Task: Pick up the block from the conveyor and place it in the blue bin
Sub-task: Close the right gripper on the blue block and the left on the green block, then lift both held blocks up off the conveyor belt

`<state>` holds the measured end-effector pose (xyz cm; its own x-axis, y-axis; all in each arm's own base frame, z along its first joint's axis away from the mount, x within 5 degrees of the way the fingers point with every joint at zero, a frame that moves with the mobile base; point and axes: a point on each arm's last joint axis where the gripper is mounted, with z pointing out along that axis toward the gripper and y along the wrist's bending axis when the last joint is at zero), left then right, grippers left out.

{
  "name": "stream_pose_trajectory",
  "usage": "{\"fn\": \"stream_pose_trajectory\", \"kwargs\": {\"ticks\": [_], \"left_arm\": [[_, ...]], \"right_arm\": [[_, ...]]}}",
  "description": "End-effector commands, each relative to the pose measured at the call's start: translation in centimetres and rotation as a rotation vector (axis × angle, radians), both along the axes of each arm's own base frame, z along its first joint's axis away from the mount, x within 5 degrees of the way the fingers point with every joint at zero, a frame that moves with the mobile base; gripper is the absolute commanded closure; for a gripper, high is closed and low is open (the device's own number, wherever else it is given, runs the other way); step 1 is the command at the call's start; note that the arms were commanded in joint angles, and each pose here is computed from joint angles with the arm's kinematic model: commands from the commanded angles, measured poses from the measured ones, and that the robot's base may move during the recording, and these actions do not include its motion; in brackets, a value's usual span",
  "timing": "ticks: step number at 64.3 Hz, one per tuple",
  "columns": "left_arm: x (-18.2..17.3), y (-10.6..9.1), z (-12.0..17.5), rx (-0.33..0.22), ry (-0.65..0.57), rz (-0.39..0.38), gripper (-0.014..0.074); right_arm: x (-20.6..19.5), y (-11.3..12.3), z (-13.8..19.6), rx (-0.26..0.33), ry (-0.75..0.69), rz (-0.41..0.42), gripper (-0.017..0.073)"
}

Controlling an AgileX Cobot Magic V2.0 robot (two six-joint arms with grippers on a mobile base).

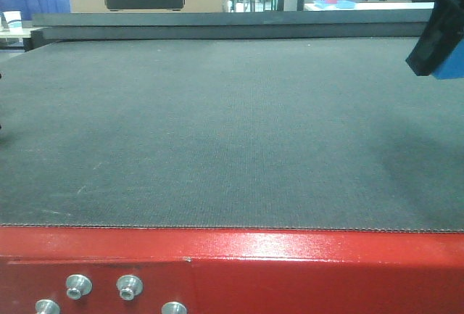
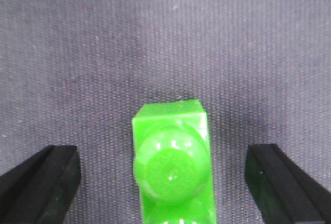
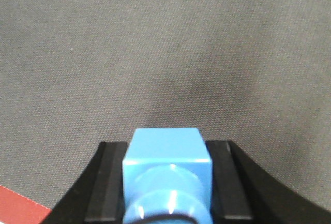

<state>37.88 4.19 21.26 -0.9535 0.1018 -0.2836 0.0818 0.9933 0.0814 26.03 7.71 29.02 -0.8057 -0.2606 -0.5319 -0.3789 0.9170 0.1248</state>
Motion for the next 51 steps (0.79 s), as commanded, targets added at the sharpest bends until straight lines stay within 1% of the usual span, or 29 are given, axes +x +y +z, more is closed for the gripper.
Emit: {"fn": "stream_pose_trajectory", "kwargs": {"ticks": [1, 7, 11, 14, 15, 21, 22, 23, 25, 26, 37, 44, 51], "left_arm": [[0.0, 0.1, 0.2, -0.002, 0.004, 0.004, 0.0059], [-0.1, 0.1, 0.4, -0.004, 0.016, 0.004, 0.0108], [-0.1, 0.0, 0.4, -0.006, 0.015, 0.005, 0.0193], [-0.1, 0.0, 0.5, -0.006, 0.013, 0.005, 0.0281], [-0.1, 0.0, 0.6, -0.006, 0.011, 0.005, 0.033], [-0.1, 0.0, 0.6, -0.01, 0.011, 0.007, 0.0549], [-0.1, 0.0, 0.6, -0.01, 0.011, 0.007, 0.0604], [-0.1, 0.0, 0.6, -0.013, 0.011, 0.008, 0.0622], [-0.2, -0.1, 0.6, -0.022, 0.012, 0.012, 0.0692], [-0.2, -0.1, 0.6, -0.03, 0.013, 0.016, 0.0704], [-0.5, -0.6, 0.7, -0.04, 0.048, 0.009, 0.0704], [-0.9, -1.7, 1.7, -0.041, 0.037, -0.017, 0.0704], [-1.4, -3.5, 3.6, -0.039, -0.02, -0.061, 0.0704]], "right_arm": [[0.0, -0.1, 0.2, 0.0, -0.022, -0.001, 0.0712], [0.0, -0.1, 0.2, 0.001, -0.028, -0.002, 0.0712], [0.1, -0.1, 0.3, 0.003, -0.039, -0.005, 0.0712], [0.2, -0.1, 0.3, 0.004, -0.045, -0.007, 0.0712], [0.2, -0.1, 0.3, 0.004, -0.048, -0.008, 0.0712], [0.3, -0.1, 0.3, 0.007, -0.066, -0.013, 0.0712], [0.3, -0.1, 0.3, 0.007, -0.067, -0.014, 0.0712], [0.4, -0.1, 0.3, 0.008, -0.072, -0.015, 0.0712], [0.4, -0.1, 0.3, 0.008, -0.073, -0.016, 0.0712], [0.4, -0.1, 0.3, 0.008, -0.075, -0.017, 0.0712], [0.5, -0.3, -0.2, 0.009, -0.099, -0.034, 0.0712], [0.6, -1.2, -1.0, 0.004, -0.096, -0.072, 0.0712], [0.4, -2.9, -2.2, 0.003, -0.069, -0.148, 0.0712]]}}
